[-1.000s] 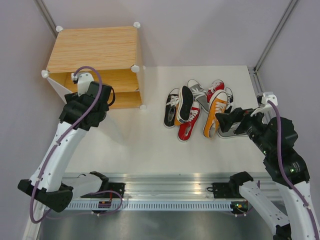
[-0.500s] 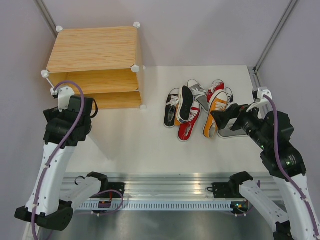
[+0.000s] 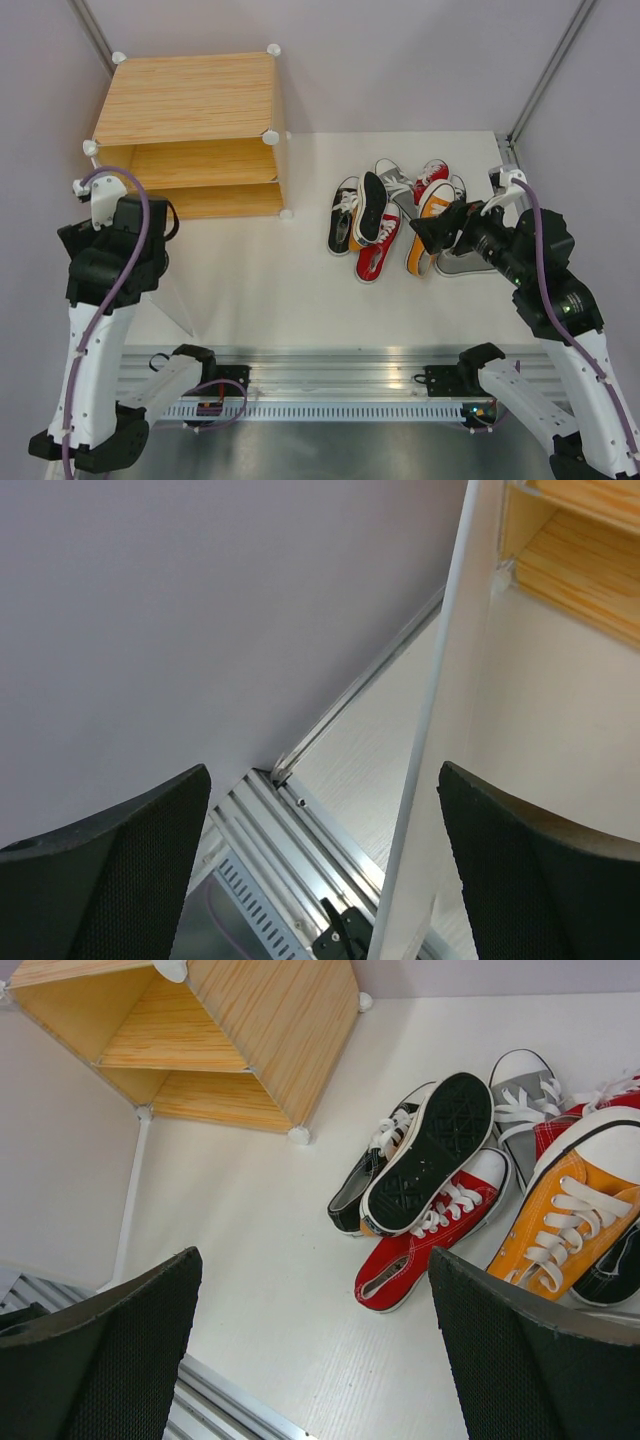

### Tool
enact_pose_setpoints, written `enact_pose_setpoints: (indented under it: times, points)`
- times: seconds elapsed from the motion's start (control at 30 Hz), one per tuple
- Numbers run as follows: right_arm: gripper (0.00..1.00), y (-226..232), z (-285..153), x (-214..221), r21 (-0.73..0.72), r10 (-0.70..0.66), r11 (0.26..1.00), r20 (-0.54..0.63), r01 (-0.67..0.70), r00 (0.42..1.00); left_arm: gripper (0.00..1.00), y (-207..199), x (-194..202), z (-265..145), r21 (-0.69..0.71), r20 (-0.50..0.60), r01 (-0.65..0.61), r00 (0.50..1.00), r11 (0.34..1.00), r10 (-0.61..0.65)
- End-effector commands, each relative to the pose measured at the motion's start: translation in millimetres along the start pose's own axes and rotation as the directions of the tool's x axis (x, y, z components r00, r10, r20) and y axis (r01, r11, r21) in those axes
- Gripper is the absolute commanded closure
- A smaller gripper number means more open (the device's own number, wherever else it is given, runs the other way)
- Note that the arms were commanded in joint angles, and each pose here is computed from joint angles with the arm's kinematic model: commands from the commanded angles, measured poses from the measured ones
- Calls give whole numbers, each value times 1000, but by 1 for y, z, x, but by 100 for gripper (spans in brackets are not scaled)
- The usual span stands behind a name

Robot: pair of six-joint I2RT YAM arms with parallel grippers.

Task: Place and organize the shoes in the shoe cabinet

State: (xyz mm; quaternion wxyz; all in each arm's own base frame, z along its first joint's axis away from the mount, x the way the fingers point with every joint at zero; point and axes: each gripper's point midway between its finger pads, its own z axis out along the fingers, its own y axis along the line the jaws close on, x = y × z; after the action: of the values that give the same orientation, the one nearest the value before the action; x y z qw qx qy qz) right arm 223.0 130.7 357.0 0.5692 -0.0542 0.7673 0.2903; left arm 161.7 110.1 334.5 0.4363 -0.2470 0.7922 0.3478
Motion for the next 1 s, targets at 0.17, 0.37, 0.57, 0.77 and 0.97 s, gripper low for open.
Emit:
enact_pose_setpoints:
  times: [0.17,0.37,0.57,0.77,0.97]
  points:
    - [2,17,-4,-16,-55,-15,998,41,17,999,6,-38,-82,-82,575,-13,293,937,764,-349]
    - [2,13,-8,-15,-36,-22,999,48,24,999,3,-81,-67,-119,766,-165,288,952,575,-257]
    - [2,7,-13,-11,-7,-26,1000,54,26,998,0,-102,-7,-93,699,-269,247,960,671,-72]
    - [2,7,-11,-9,-13,-26,1000,47,26,999,0,-82,22,-58,535,-270,160,963,829,-12]
    - [2,8,-3,-4,-22,-21,1000,27,22,999,0,-49,44,-30,329,-250,85,968,940,0]
